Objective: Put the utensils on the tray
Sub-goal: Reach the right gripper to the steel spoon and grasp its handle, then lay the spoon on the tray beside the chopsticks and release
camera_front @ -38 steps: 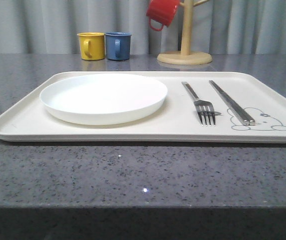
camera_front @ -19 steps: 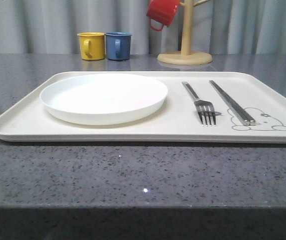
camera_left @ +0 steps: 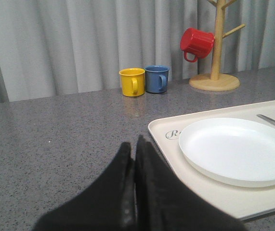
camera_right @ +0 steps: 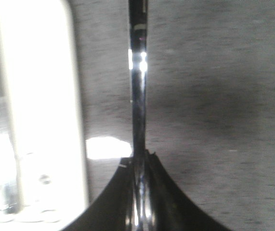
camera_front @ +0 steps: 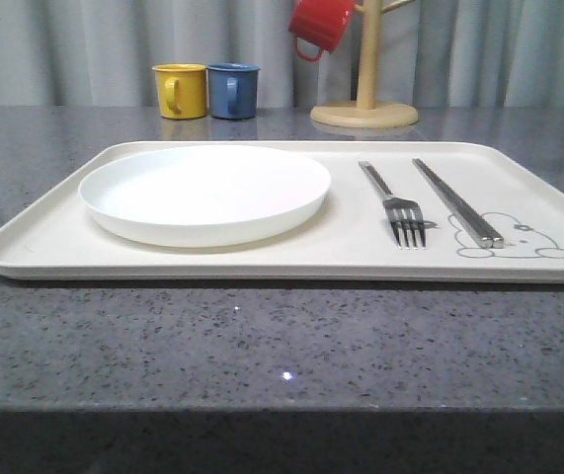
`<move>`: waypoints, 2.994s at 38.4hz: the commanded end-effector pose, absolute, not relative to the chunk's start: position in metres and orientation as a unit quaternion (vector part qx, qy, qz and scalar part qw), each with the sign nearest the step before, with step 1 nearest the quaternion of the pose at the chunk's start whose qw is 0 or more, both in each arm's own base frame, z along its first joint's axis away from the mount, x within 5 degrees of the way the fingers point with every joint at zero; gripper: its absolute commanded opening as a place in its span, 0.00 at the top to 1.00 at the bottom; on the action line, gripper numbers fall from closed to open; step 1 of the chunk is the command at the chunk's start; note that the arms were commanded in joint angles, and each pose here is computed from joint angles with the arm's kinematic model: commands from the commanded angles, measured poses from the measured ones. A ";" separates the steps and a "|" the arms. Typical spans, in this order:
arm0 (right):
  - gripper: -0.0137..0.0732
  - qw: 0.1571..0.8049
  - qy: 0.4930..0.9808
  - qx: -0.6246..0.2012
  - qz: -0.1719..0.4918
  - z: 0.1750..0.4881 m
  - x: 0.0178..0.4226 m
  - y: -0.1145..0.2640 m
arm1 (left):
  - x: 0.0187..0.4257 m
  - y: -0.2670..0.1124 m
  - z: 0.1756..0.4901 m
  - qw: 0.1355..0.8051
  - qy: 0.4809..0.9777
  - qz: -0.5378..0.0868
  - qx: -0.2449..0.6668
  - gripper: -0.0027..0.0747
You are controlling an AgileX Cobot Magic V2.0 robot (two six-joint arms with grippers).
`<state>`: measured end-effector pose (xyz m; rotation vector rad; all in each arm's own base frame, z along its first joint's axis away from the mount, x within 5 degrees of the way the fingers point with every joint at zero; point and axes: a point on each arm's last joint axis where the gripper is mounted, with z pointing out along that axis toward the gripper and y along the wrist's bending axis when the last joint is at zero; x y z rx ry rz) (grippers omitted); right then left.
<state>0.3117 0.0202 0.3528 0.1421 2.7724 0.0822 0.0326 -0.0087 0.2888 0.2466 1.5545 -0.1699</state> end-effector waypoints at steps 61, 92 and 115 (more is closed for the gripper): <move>0.45 0.122 0.991 0.031 0.045 0.335 0.348 0.093 | 0.032 -0.009 0.304 0.735 0.665 -0.087 0.101 0.99; 0.92 0.477 0.872 -0.102 0.037 0.377 0.177 0.043 | 0.032 -0.009 0.304 0.735 0.665 -0.087 0.101 0.99; 0.92 0.704 0.700 -0.098 0.072 0.297 0.059 0.014 | 0.032 -0.009 0.304 0.735 0.665 -0.087 0.101 0.99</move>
